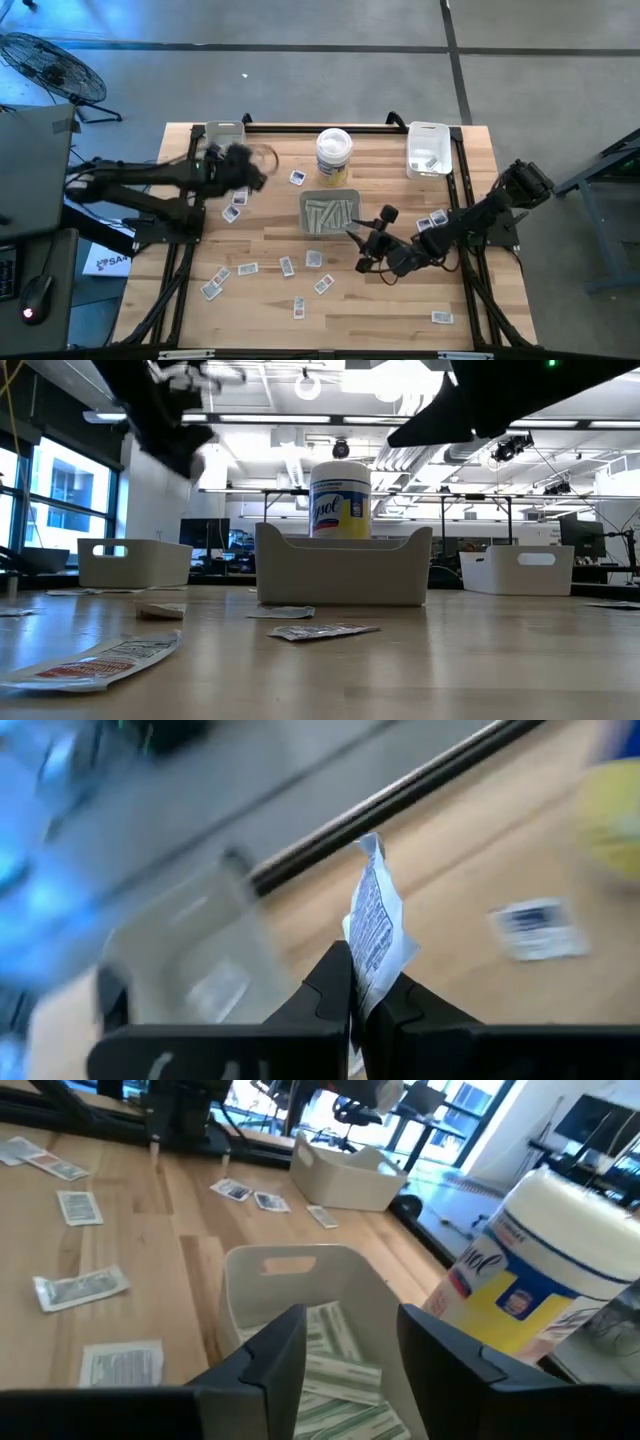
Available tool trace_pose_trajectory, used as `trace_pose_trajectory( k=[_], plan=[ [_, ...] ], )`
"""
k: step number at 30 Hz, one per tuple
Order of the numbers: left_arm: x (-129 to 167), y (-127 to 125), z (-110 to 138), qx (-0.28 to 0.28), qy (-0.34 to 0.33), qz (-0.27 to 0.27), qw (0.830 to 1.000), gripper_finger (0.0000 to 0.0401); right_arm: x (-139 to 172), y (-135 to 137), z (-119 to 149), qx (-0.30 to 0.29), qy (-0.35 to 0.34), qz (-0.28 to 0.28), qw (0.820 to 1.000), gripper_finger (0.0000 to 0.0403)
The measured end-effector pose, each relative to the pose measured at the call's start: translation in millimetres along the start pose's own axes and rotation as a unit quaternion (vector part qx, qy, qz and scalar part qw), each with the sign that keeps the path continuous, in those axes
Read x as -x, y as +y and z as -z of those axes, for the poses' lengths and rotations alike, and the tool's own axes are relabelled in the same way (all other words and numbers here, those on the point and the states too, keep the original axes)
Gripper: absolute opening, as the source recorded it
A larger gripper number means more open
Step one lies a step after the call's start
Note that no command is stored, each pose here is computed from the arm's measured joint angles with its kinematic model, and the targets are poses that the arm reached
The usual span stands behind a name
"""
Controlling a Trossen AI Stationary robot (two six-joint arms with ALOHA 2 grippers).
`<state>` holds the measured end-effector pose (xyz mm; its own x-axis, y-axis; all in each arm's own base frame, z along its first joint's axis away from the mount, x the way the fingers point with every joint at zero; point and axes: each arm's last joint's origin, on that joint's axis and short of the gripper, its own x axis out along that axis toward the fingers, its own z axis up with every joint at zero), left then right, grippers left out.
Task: Pick & Place First Aid Supplies
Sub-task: Put the alcohol pad into the top gray bin
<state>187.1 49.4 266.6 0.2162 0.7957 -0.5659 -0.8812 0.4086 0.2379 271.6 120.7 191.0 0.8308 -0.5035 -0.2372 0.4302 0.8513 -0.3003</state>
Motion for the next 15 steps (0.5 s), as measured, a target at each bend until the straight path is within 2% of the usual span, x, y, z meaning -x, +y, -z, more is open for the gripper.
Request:
trace_pose_trajectory(
  k=[6, 11, 15],
  plan=[
    [-51, 44, -8, 0.056, 0.107, -0.097, 0.988, 0.0, -7, -4, 0, -0.024, 0.009, -0.024, 0.999, 0.014],
    [-87, 70, -6, 0.09, 0.184, -0.136, 0.969, 0.0, -11, -4, 1, -0.046, 0.02, -0.067, 0.996, 0.0138],
    [-111, 76, 1, 0.097, 0.238, -0.143, 0.956, 0.0, -11, -3, 2, -0.057, 0.028, -0.089, 0.994, 0.0138]
  ],
)
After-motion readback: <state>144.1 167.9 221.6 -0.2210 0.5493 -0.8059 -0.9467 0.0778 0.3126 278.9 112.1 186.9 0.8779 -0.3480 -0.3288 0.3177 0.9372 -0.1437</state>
